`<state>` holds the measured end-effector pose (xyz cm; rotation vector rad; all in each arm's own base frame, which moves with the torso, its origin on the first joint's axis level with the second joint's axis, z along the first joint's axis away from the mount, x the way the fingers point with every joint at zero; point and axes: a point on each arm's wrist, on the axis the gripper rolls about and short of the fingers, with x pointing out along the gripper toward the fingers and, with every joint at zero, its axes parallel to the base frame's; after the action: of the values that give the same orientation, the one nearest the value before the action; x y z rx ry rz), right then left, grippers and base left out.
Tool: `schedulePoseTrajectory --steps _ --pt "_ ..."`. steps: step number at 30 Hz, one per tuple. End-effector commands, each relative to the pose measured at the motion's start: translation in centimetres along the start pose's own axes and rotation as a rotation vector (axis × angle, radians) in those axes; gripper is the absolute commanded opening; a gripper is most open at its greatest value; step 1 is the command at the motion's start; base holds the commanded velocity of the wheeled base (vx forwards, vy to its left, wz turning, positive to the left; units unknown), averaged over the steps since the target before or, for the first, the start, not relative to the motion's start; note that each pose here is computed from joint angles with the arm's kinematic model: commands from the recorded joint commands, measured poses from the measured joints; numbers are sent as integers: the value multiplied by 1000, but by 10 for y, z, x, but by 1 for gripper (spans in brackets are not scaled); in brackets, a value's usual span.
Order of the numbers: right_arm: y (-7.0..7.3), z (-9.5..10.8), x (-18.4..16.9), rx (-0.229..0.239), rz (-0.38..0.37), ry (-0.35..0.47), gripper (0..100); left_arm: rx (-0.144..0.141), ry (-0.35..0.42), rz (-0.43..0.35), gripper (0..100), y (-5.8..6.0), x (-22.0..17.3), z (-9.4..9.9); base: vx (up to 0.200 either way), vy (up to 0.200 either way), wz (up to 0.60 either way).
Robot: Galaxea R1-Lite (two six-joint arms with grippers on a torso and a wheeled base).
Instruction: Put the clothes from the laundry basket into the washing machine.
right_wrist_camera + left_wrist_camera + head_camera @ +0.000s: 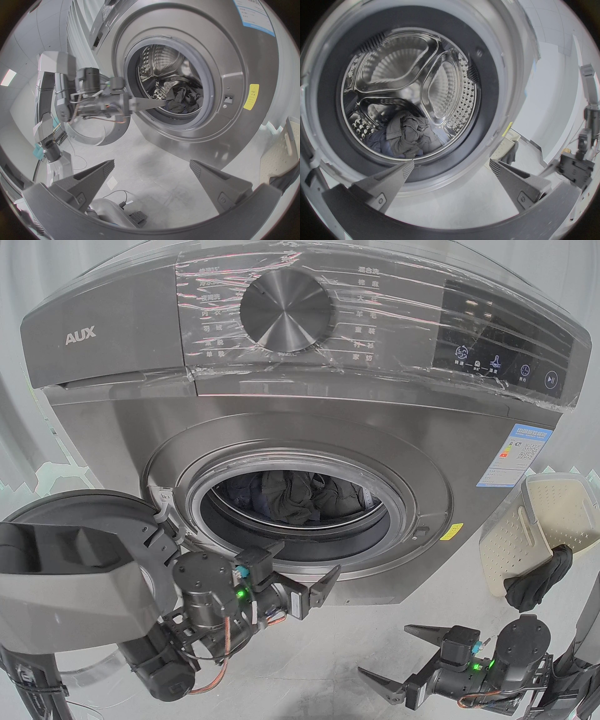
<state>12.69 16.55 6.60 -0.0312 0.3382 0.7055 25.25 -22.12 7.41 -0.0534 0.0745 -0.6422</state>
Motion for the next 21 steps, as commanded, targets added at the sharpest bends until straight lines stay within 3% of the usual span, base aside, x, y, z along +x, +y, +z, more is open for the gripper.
schedulePoseTrajectory --steps 1,5,11,15,21 --pt "-4 7 -11 29 -33 -40 100 -45 -39 -45 100 -10 -61 31 0 0 0" --pt "-5 9 -11 41 -60 -55 100 -45 0 -44 100 -15 -82 26 0 0 0" --pt "-18 19 -18 70 -153 -122 100 -49 -27 -13 100 -9 -100 36 0 0 0" --pt "-34 33 -29 99 -225 -204 100 -52 -65 15 100 -7 -112 45 -200 0 0" --pt "-50 42 -50 103 -315 -240 100 -35 -81 42 100 -3 -136 50 -200 0 0"
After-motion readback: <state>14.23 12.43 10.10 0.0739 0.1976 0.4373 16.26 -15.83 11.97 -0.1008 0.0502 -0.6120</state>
